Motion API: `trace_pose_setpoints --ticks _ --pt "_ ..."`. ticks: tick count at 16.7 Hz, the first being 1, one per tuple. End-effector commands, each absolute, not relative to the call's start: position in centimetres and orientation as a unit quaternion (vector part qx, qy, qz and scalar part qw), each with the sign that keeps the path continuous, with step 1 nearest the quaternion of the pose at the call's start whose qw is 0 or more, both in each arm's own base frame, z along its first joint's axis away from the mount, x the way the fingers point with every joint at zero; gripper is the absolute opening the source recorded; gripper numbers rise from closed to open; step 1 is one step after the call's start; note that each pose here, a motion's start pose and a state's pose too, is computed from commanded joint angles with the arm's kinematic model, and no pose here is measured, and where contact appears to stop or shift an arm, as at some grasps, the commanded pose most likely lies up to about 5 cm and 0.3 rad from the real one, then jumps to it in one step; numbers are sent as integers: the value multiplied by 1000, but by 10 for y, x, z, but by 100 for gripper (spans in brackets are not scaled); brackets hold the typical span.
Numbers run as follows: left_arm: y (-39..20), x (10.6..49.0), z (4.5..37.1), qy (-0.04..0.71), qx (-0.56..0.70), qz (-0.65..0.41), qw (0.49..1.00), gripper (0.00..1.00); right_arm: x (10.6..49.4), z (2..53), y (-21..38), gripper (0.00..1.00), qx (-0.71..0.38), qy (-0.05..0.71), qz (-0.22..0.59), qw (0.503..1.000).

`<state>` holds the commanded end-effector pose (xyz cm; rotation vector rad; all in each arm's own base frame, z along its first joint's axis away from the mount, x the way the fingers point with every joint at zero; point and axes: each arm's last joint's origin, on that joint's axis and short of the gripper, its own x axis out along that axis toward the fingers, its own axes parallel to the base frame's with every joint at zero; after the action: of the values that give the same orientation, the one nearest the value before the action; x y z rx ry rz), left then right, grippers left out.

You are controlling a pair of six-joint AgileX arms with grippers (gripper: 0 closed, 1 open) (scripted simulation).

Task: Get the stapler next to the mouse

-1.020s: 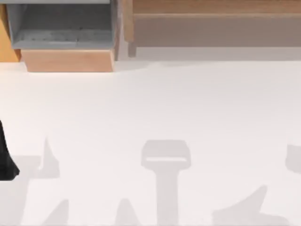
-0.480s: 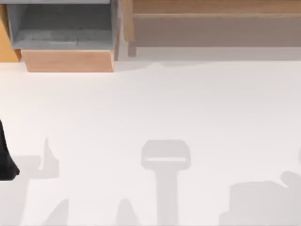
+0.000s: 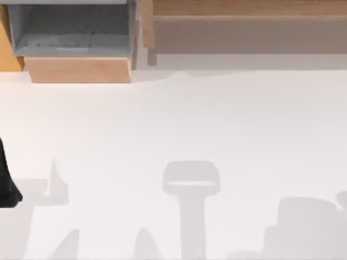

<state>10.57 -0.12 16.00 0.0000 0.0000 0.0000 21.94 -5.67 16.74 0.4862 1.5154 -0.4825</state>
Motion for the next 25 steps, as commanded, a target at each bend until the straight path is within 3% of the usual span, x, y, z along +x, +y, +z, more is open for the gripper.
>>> trace_pose_setpoints --ticks 14,25 --pt "-1 106 160 0 0 0 1000 100 220 117 -57 100 216 673 -214 674" --pt "-1 106 160 0 0 0 1000 100 220 117 -57 17 216 673 -214 674"
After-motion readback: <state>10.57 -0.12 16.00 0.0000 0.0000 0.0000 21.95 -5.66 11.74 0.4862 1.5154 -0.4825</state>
